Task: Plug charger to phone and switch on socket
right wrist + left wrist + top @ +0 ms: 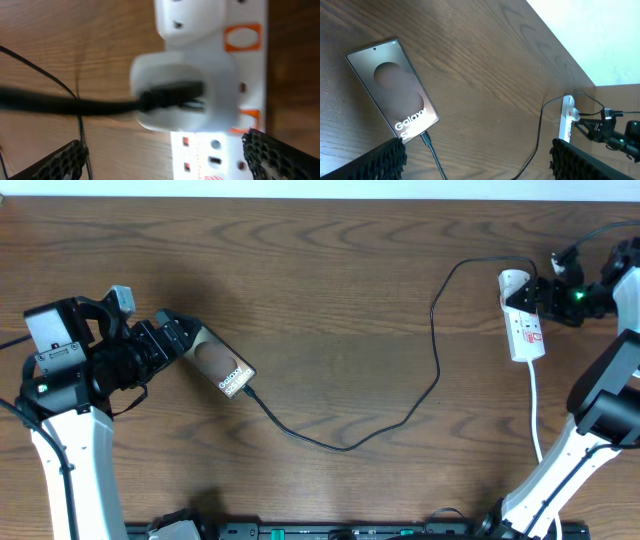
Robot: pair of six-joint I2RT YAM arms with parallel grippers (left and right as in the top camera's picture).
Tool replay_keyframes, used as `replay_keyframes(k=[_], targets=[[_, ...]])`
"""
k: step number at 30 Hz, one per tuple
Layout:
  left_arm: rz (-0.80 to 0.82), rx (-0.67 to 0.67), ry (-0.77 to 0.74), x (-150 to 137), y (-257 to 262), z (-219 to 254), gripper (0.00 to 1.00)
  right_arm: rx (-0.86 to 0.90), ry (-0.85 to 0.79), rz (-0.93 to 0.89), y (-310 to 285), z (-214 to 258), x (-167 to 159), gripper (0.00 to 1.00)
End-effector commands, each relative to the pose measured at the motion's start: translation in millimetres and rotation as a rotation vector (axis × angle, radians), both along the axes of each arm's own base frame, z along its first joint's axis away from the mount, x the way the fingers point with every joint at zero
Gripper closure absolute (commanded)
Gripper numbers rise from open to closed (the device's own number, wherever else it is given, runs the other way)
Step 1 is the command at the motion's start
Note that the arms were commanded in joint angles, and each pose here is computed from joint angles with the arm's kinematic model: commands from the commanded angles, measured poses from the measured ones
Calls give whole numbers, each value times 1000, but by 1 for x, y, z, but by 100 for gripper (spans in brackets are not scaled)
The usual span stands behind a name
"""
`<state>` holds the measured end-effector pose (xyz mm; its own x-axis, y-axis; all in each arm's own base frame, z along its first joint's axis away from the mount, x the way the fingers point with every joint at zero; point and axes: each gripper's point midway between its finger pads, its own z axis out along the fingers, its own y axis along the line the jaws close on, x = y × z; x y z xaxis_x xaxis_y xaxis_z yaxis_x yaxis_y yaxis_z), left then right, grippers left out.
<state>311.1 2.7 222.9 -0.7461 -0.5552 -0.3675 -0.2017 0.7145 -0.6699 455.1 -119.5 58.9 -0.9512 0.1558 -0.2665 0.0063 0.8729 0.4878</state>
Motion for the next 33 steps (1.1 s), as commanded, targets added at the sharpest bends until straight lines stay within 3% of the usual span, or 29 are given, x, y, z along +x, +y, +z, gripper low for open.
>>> replay_keyframes(k=[1,33], targets=[[7,11,7,-1,3,-3,9,25,0,9,13,0,5,1],[7,9,14,-2,2,-4,9,24,-2,21,19,-7,6,1]])
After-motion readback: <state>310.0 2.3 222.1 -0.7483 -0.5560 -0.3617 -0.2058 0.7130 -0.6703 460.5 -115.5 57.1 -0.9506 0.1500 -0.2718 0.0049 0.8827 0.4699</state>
